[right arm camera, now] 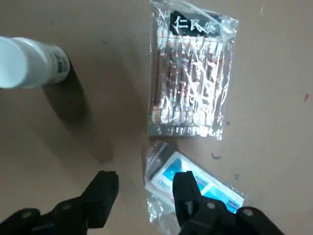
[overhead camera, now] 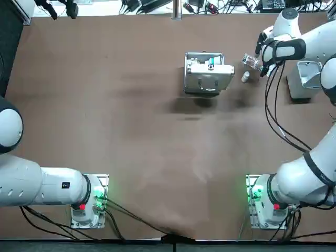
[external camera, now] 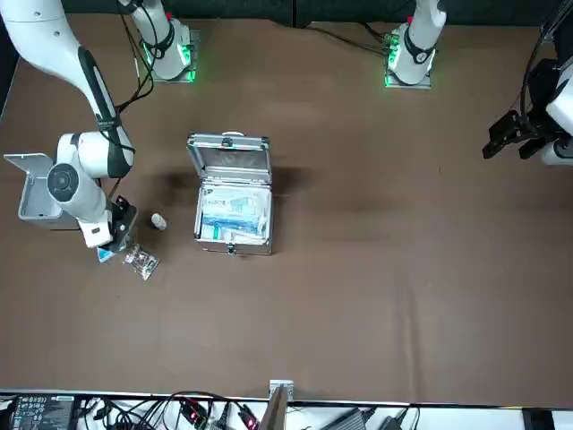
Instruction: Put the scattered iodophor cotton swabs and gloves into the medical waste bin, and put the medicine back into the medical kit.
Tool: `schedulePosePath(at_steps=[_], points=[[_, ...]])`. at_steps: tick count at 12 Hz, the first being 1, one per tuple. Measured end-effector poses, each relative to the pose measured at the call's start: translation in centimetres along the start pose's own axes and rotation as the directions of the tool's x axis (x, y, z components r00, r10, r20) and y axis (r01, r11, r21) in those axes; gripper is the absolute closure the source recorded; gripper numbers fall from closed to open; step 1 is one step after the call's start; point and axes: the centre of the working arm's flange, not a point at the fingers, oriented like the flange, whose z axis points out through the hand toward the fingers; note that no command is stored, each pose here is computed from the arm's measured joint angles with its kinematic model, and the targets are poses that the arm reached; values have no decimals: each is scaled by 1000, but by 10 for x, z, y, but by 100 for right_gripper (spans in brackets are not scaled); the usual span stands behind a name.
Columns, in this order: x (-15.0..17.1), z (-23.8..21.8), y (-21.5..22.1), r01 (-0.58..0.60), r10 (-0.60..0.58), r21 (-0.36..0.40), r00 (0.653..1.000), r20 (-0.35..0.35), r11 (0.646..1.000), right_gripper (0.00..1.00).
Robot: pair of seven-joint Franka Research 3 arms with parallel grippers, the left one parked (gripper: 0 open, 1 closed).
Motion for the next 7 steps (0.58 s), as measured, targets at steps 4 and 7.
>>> schedulePosePath(at_steps=[4, 7], points=[[5, 16, -1, 47, -47, -28, 999, 4, 998, 35], [3, 23, -1, 64, -63, -33, 998, 12, 997, 42]])
